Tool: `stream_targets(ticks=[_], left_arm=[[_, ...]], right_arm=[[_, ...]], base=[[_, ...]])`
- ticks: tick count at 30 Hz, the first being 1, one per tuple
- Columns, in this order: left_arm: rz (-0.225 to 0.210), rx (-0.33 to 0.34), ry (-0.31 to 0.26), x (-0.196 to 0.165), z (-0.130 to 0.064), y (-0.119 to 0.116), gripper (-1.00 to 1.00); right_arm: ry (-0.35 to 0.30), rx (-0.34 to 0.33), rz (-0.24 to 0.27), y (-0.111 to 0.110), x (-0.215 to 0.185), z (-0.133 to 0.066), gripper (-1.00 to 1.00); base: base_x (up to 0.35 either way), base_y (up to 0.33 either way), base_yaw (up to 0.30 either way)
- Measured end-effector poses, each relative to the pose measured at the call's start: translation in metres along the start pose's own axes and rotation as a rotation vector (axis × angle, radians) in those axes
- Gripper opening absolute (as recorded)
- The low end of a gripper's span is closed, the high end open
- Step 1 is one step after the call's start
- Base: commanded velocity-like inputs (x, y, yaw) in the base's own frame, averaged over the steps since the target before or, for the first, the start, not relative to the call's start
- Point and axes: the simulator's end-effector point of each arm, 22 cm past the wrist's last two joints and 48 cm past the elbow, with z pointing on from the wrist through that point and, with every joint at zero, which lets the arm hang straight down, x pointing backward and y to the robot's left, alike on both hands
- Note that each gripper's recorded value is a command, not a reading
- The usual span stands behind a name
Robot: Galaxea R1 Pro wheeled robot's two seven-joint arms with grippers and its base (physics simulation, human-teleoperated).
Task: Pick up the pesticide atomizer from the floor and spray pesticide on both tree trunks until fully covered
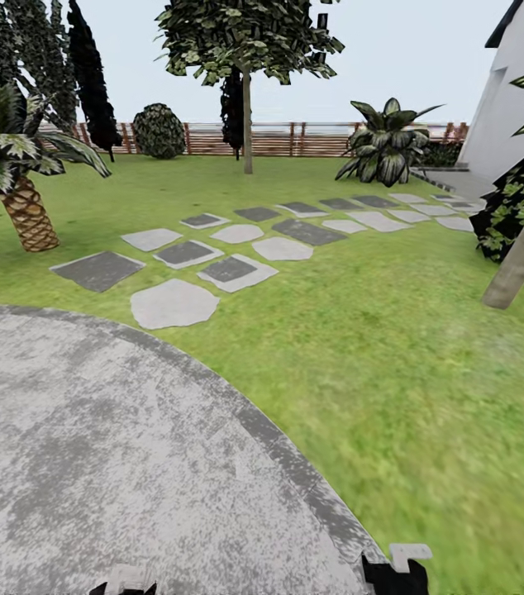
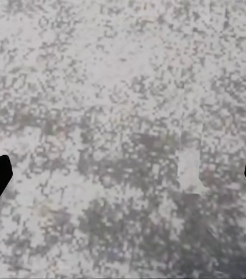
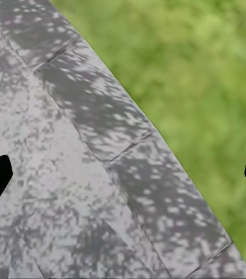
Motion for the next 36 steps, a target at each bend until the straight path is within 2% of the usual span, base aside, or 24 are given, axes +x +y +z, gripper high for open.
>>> stream_targets(ticks=[5,9,12,14,16,18,21,23,25,30,36], left_arm=[[-0.007,-0.012,-0.064,-0.025,0.011,0.005,1.00],[-0.107,-0.072,-0.085,-0.023,0.015,0.033,1.00],[-0.146,-0.104,-0.087,-0.016,0.017,0.050,1.00],[-0.154,-0.114,-0.084,-0.010,0.020,0.055,1.00],[-0.157,-0.126,-0.080,-0.005,0.022,0.058,1.00],[-0.162,-0.169,-0.076,0.000,0.024,0.067,1.00],[-0.166,-0.251,-0.070,0.008,0.026,0.081,1.00],[-0.160,-0.267,-0.072,0.011,0.029,0.082,1.00],[-0.145,-0.266,-0.071,0.015,0.032,0.077,1.00],[-0.084,-0.220,-0.040,0.034,0.045,0.037,1.00],[-0.072,-0.213,-0.039,0.042,0.052,0.032,1.00]], right_arm=[[-0.065,0.000,-0.002,0.000,-0.016,0.011,1.00],[-0.064,0.003,-0.005,-0.003,-0.007,0.016,1.00],[-0.042,0.005,-0.006,-0.003,0.009,0.018,1.00],[-0.031,0.005,-0.006,-0.003,0.017,0.020,1.00],[-0.023,0.006,-0.006,-0.003,0.026,0.022,1.00],[-0.026,0.006,-0.005,-0.003,0.034,0.022,1.00],[-0.073,0.005,-0.006,-0.002,0.037,0.022,1.00],[-0.095,0.005,-0.007,-0.002,0.039,0.023,1.00],[-0.109,0.005,-0.006,-0.002,0.042,0.024,1.00],[-0.122,-0.001,-0.005,0.003,0.050,0.030,1.00],[-0.122,-0.003,-0.004,0.005,0.057,0.036,1.00]], base=[[0.000,0.000,0.000],[0.000,0.000,0.000],[0.000,0.000,0.000],[0.000,0.000,0.000],[0.000,0.000,0.000],[0.000,0.000,0.000],[0.000,0.000,0.000],[0.000,0.000,0.000],[0.000,0.000,0.000],[0.000,0.000,0.000],[0.000,0.000,0.000]])
